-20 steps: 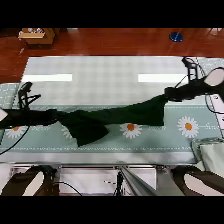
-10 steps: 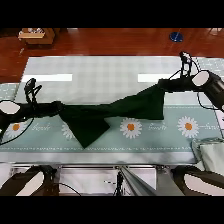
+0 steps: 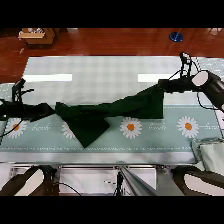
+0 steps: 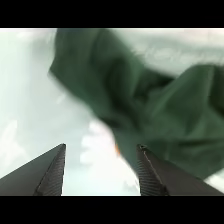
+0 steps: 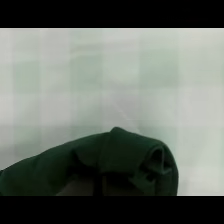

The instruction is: Fold the shirts.

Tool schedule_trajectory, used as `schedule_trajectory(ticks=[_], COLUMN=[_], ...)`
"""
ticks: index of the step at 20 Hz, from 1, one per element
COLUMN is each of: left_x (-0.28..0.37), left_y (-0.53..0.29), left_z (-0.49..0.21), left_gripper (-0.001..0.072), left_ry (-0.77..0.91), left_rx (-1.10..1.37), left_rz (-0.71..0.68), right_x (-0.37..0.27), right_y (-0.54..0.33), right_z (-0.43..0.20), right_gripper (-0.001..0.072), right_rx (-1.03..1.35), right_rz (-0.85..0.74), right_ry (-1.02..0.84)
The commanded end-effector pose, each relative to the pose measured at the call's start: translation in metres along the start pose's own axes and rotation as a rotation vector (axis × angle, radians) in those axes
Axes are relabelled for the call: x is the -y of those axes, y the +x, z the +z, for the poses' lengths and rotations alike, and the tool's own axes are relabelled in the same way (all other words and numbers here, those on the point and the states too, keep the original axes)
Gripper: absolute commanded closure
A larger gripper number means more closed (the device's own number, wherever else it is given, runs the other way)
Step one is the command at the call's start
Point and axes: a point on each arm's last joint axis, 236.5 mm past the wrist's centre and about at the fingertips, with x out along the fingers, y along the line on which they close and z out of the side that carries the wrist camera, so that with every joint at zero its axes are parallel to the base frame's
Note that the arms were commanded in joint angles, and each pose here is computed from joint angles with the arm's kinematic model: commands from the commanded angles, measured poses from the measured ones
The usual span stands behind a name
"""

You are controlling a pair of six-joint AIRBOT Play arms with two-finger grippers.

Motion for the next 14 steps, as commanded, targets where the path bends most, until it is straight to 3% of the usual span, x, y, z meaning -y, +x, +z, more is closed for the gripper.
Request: schedule_trajectory(ticks=[1, 5, 9, 14], left_x=[0.003, -0.001, 0.020, 0.009], left_y=[0.006, 0.038, 0.053, 0.078], left_z=[-0.044, -0.073, -0.054, -0.045], left_gripper=[0.0181, 0.0186, 0.0187, 0.0215], left_ry=[-0.055, -0.091, -0.117, -0.206], left_rx=[-0.152, -0.173, -0.086, -0.087], left_rz=[-0.067, -0.104, -0.229, -0.232], right_x=[0.000, -0.001, -0.001, -0.001], right_y=[0.000, 0.000, 0.000, 0.000], right_z=[-0.002, -0.004, -0.007, -0.015], right_gripper=[0.0681, 0.0682, 0.0681, 0.0682], right_rx=[-0.007, -0.015, -0.029, -0.064], right_rz=[0.001, 0.001, 0.003, 0.005], right_ry=[0.000, 0.000, 0.000, 0.000])
